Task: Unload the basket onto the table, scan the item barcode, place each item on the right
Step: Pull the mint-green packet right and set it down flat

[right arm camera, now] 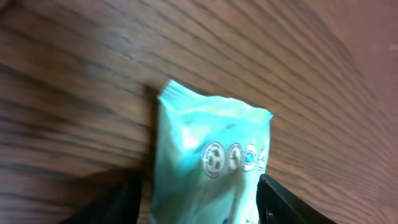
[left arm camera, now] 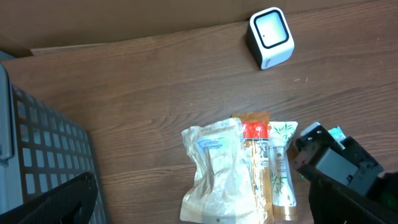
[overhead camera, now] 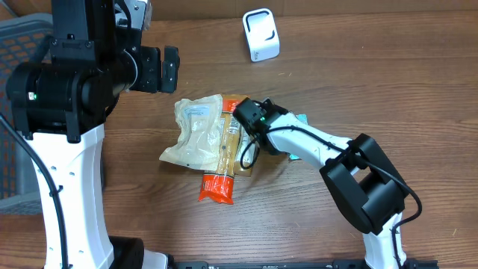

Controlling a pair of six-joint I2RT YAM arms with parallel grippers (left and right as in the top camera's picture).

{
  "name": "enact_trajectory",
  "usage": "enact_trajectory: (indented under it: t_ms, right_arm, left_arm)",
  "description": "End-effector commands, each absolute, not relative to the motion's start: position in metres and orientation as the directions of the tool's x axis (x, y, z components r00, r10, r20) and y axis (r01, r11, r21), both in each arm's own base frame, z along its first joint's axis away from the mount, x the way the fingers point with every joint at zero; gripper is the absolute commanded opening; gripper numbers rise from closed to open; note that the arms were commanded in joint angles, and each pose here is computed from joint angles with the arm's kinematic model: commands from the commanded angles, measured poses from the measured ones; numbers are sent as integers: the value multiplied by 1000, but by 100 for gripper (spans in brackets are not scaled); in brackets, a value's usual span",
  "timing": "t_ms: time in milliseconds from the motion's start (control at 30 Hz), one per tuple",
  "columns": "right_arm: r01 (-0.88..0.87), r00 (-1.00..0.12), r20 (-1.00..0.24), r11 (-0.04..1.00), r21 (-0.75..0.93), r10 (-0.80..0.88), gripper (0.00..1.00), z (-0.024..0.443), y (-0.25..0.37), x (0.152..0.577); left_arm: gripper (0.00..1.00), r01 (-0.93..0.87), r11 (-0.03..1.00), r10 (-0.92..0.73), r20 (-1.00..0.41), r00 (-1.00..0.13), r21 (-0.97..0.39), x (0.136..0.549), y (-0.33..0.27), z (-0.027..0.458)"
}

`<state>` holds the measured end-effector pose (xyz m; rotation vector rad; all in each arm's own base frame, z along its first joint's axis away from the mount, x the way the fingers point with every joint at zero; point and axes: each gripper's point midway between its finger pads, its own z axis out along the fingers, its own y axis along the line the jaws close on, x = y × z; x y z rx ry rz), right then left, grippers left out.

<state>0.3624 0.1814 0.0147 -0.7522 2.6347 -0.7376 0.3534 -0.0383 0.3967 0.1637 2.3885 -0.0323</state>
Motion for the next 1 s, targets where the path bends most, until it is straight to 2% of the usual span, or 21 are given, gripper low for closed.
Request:
enact_trajectory:
  t_ms: [0, 133, 267, 333, 533, 633, 700, 833, 967]
  right_arm:
    - [-441, -830, -38, 696, -567, -557, 57, -15, 157, 342]
    - [-480, -833, 5, 717, -506, -554, 39, -24, 159, 328]
    - [-497, -834, 20, 734, -463, -552, 12, -28, 164, 321]
    - [-504, -835, 24, 746, -435, -550, 4, -28, 168, 318]
    - [-530, -839, 34, 802, -276, -543, 4, 3, 200, 315]
    - [-539, -840, -5, 835, -110, -543, 4, 41, 231, 314]
    - [-557, -830, -62, 828, 62, -554, 4, 73, 258, 312]
    - [-527, -848, -220, 724, 444, -483, 4, 141, 294, 315]
    - [-457, -878, -262, 541, 706, -400, 4, 176, 292, 324]
  left_arm:
    - [100, 118, 993, 104, -676, -729, 25, 355, -37, 395]
    - [99, 118, 993, 104, -676, -729, 25, 355, -37, 395]
    - [99, 118, 993, 104, -676, -729, 25, 355, -37, 395]
    - [100, 118, 993, 104, -676, -729, 25, 355, -37, 395]
    - [100, 118, 993, 104, -676, -729, 25, 355, -37, 395]
    - [99, 118, 993, 104, -676, -729, 25, 355, -37, 395]
    - [100, 118, 993, 104, -676, -729, 25, 355, -37, 395]
    - [100, 118, 993, 104, -676, -729, 25, 355, -37, 395]
    - [100, 118, 993, 104, -676, -729, 25, 355, -37, 395]
